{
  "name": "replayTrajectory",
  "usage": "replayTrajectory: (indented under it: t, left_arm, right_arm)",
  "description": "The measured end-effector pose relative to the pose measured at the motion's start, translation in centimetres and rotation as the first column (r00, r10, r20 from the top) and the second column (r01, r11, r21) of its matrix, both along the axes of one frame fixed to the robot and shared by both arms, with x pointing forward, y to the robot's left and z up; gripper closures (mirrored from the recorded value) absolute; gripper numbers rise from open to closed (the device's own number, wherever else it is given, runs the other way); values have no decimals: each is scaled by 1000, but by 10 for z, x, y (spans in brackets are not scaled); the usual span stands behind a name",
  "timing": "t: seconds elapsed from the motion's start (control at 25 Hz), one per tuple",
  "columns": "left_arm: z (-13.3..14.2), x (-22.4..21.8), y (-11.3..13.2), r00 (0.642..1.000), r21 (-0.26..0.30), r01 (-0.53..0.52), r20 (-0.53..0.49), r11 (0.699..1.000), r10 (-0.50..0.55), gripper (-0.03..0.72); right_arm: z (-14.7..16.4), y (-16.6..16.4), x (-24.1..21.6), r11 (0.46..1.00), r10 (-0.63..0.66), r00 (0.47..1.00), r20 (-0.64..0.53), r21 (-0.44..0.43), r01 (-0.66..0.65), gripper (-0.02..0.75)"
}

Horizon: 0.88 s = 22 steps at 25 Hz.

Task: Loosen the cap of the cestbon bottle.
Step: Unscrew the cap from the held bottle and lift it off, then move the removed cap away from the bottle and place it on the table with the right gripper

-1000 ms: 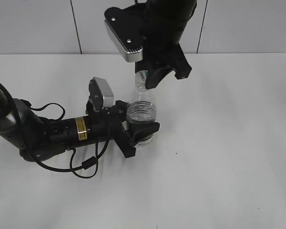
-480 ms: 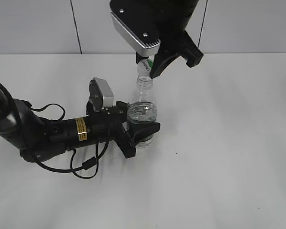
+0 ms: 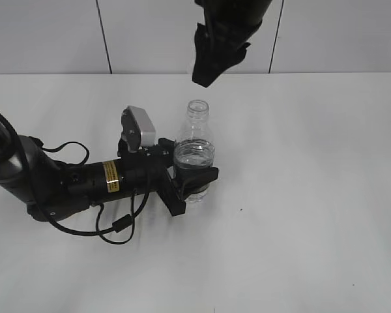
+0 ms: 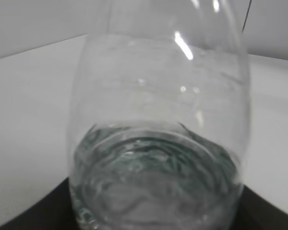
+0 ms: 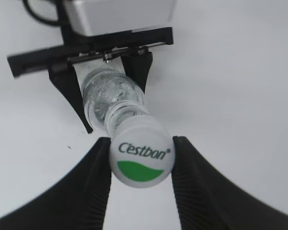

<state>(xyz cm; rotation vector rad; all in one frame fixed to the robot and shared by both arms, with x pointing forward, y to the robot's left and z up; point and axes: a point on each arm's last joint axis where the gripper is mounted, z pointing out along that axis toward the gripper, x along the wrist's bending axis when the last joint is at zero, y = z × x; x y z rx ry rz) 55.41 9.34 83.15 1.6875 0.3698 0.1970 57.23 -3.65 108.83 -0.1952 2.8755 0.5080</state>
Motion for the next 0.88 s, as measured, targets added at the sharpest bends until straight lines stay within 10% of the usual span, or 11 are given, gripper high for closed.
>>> replayTrajectory:
  t: [0.12, 0.32, 0.88]
  left_arm:
    - [0, 0, 0, 1000, 0, -1, 0, 1000, 1, 287]
    - [0, 0, 0, 1000, 0, -2, 0, 1000, 2, 287]
    - [0, 0, 0, 1000, 0, -2, 0, 1000, 2, 287]
  right_arm:
    - [13, -4, -4, 917, -381, 914, -139, 70, 393, 441]
    - [23, -16, -3, 703, -668, 696, -263, 82, 706, 441]
    - [-8, -134, 42, 297, -930, 275, -245, -57, 953, 441]
